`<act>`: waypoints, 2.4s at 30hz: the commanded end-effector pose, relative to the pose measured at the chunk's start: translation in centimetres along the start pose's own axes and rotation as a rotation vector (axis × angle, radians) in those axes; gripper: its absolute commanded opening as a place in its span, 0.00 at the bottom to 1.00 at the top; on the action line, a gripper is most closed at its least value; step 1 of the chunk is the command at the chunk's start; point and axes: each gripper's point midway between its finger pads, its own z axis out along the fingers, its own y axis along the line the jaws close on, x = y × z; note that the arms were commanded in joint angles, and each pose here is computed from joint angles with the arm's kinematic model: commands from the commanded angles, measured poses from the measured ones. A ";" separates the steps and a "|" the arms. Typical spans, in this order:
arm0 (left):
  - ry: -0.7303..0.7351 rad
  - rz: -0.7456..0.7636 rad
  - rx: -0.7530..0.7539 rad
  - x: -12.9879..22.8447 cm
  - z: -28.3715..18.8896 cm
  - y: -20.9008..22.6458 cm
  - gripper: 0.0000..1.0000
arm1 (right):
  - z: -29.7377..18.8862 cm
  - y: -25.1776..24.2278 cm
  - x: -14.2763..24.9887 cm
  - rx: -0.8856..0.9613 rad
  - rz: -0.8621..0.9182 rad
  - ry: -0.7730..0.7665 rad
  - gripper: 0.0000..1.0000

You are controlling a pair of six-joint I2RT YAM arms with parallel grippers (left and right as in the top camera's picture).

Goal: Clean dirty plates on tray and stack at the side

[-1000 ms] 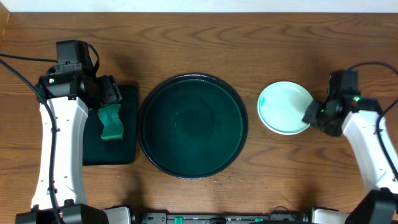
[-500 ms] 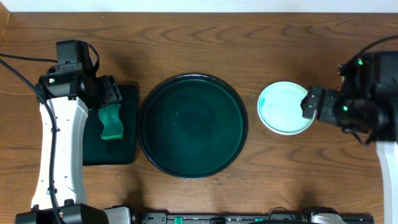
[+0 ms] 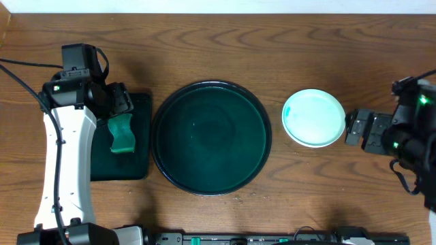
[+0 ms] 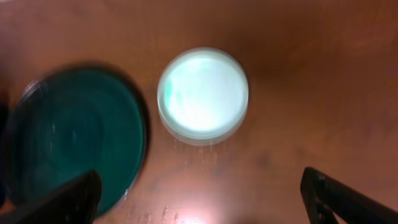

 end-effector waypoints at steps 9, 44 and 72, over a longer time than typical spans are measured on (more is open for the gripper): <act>-0.008 -0.008 0.000 -0.3 -0.3 0.1 0.76 | 2.6 0.0 0.6 -0.073 -0.153 -0.435 0.99; -0.008 -0.008 0.000 -0.3 -0.3 0.1 0.76 | 13.1 -1.4 10.8 -0.162 -0.183 -0.769 0.99; -0.008 -0.008 0.000 -0.3 -0.3 0.1 0.76 | 13.1 -1.4 10.8 -0.162 -0.183 -0.768 0.99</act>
